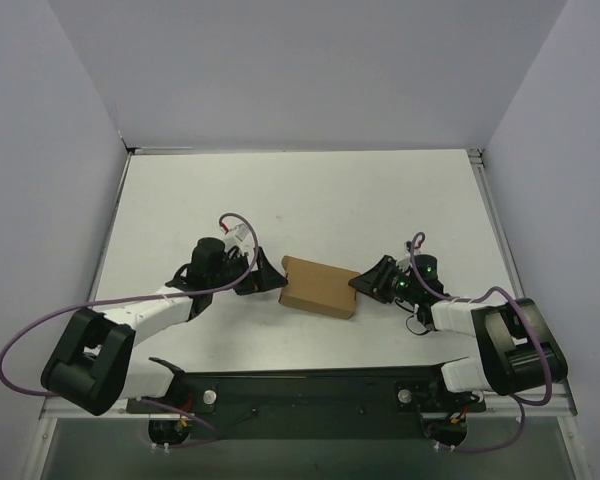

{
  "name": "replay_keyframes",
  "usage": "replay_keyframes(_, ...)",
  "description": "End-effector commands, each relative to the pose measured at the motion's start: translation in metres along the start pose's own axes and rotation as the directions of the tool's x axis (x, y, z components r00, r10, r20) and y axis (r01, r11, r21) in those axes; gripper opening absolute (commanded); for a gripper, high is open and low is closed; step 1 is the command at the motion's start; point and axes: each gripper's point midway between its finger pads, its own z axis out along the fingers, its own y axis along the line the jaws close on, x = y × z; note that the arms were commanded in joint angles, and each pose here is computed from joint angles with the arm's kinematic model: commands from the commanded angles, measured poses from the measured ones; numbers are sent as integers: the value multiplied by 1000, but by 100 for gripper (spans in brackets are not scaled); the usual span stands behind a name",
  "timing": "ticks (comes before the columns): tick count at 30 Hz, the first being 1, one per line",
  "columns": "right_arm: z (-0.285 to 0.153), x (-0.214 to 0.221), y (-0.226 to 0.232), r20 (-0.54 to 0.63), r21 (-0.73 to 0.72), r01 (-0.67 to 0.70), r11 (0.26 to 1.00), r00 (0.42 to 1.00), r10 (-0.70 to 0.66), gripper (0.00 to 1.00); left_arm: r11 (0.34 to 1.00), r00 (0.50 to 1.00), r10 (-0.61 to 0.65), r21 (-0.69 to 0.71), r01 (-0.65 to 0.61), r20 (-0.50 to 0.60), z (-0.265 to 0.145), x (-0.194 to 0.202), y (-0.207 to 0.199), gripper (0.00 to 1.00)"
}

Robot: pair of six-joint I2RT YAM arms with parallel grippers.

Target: Fold the paper box

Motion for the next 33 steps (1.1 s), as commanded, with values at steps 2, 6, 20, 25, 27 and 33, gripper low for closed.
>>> replay_keyframes(2,-7,23,-42,-51,129,-25,991,998,31,0,991,1000,-16,130,14,11,10,-4,-29,97)
replay_keyframes(6,-9,22,-41,-48,131,-15,991,999,21,0,989,1000,-12,148,11,4,20,-6,-36,97)
replay_keyframes(20,-14,19,-40,-45,141,39,989,998,-33,0,957,999,-22,288,32,-36,47,5,-55,95)
replay_keyframes(25,-19,13,-36,-35,149,84,985,996,-80,0,918,999,24,396,-4,-46,49,8,-76,79)
replay_keyframes(27,-25,12,-34,-29,161,107,981,994,-103,0,914,998,40,406,-19,-43,48,10,-76,73)
replay_keyframes(33,-48,-6,-13,11,191,196,962,979,-201,11,872,985,174,463,-156,4,43,13,-86,59)
